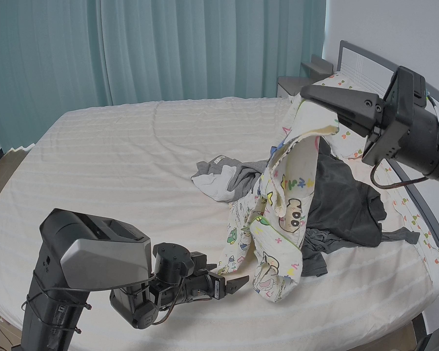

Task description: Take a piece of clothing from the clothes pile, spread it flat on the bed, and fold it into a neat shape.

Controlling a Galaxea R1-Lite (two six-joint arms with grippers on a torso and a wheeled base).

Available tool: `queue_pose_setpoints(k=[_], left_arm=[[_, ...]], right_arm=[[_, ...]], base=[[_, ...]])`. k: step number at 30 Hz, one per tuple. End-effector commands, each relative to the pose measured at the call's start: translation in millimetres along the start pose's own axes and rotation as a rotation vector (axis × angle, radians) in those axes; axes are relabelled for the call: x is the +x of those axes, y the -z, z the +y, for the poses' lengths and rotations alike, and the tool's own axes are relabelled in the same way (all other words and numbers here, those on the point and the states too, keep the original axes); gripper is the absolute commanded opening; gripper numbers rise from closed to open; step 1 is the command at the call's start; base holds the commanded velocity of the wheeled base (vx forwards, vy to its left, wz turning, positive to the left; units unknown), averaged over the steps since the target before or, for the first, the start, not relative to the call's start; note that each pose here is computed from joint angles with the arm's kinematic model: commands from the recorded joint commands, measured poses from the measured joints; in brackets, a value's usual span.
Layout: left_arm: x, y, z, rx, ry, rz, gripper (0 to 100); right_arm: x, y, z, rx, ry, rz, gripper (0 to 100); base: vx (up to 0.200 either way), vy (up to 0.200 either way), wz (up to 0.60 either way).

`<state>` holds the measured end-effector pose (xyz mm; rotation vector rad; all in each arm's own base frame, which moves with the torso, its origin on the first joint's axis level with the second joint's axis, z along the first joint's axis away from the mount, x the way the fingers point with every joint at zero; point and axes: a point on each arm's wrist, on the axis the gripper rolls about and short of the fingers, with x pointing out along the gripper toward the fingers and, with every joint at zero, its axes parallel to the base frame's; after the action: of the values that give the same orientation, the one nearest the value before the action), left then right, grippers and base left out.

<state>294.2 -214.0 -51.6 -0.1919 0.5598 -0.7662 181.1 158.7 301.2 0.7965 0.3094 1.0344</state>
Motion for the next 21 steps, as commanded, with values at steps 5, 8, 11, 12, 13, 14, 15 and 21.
queue_pose_setpoints(k=[5, 8, 11, 12, 13, 14, 15, 21], left_arm=[[23, 3, 12, -0.001, -0.006, -0.032, 100], [26, 1, 12, 0.000, -0.002, -0.045, 100], [32, 0, 16, -0.001, -0.002, -0.058, 100], [34, -2, 16, 0.001, 0.001, -0.068, 100], [35, -3, 18, -0.001, -0.002, -0.076, 100], [36, -3, 20, -0.001, -0.005, -0.077, 100], [37, -3, 21, 0.001, -0.007, -0.081, 100], [41, -12, 26, 0.002, -0.005, -0.113, 100]], right_arm=[[1, -4, 12, 0.069, -0.042, -0.010, 0], [1, -2, 11, 0.083, -0.038, 0.001, 0], [1, -1, 11, 0.089, -0.040, 0.006, 0], [2, 0, 11, 0.089, -0.041, 0.007, 0], [2, 1, 13, 0.090, -0.047, 0.014, 0], [2, 2, 13, 0.095, -0.046, 0.018, 0], [2, 3, 12, 0.096, -0.045, 0.021, 0], [2, 4, 12, 0.101, -0.046, 0.024, 0]], base=[[0.000, 0.000, 0.00], [0.000, 0.000, 0.00], [0.000, 0.000, 0.00], [0.000, 0.000, 0.00], [0.000, 0.000, 0.00], [0.000, 0.000, 0.00], [0.000, 0.000, 0.00], [0.000, 0.000, 0.00]])
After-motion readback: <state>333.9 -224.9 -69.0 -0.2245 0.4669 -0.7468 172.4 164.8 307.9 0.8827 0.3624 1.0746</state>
